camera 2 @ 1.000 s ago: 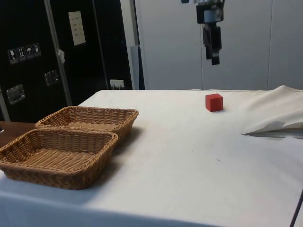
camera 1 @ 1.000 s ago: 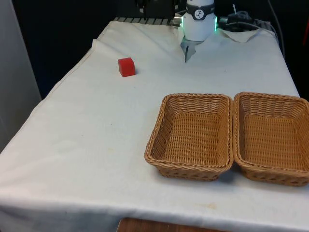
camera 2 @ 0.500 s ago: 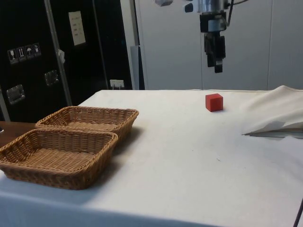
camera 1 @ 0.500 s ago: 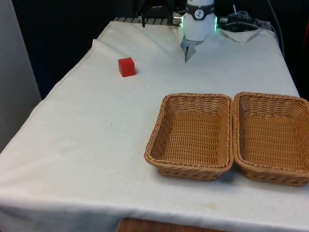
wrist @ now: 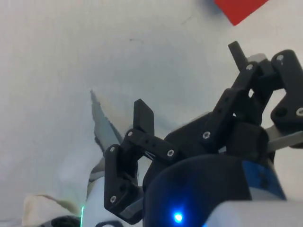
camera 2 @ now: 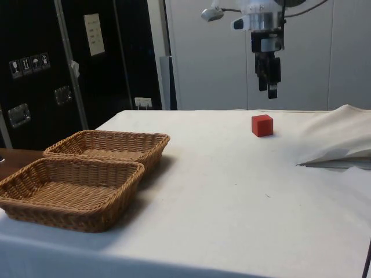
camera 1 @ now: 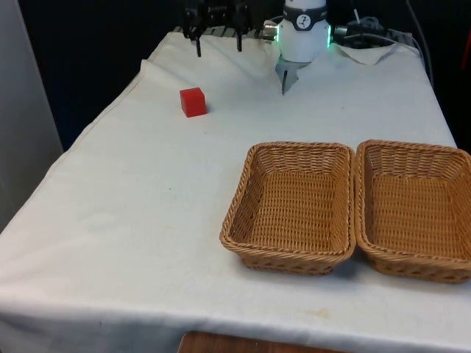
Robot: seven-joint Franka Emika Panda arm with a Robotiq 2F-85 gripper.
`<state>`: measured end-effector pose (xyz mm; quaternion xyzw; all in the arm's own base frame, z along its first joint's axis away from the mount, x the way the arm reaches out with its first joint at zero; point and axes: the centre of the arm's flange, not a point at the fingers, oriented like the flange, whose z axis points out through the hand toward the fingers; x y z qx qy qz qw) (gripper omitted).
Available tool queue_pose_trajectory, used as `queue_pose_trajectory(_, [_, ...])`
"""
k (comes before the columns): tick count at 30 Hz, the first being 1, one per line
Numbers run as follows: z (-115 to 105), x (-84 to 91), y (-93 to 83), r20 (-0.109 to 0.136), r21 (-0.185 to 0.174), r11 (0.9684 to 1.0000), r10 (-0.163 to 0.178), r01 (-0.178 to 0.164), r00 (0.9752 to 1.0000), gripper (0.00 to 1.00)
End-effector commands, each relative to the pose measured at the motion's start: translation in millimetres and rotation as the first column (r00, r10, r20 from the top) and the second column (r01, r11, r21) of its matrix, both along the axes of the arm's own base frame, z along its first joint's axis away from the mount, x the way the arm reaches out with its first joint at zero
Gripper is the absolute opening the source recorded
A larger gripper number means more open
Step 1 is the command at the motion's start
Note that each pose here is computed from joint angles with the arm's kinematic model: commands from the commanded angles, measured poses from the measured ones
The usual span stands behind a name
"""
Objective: Pick up the red cube and place it into the right basket.
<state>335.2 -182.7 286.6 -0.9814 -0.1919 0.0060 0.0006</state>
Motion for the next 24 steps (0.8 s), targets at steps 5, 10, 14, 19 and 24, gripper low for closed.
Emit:
queue_pose_trajectory(5, [-9, -1.3, -10.3, 0.016, -0.014, 0.9999, 0.008, -0.008, 0.9998, 1.00])
queue_pose_trajectory(10, [-17, -2.6, -18.1, 0.039, -0.030, 0.9992, 0.026, -0.025, 0.9989, 1.00])
queue_pose_trajectory(14, [-22, -3.4, -23.3, 0.036, -0.046, 0.9984, 0.034, -0.032, 0.9988, 1.00])
queue_pose_trajectory(19, [-32, -4.4, -27.3, 0.055, -0.063, 0.9964, 0.059, -0.056, 0.9967, 1.00])
queue_pose_trajectory(24, [-36, -2.6, -30.6, 0.045, -0.086, 0.9944, 0.066, -0.062, 0.9968, 1.00])
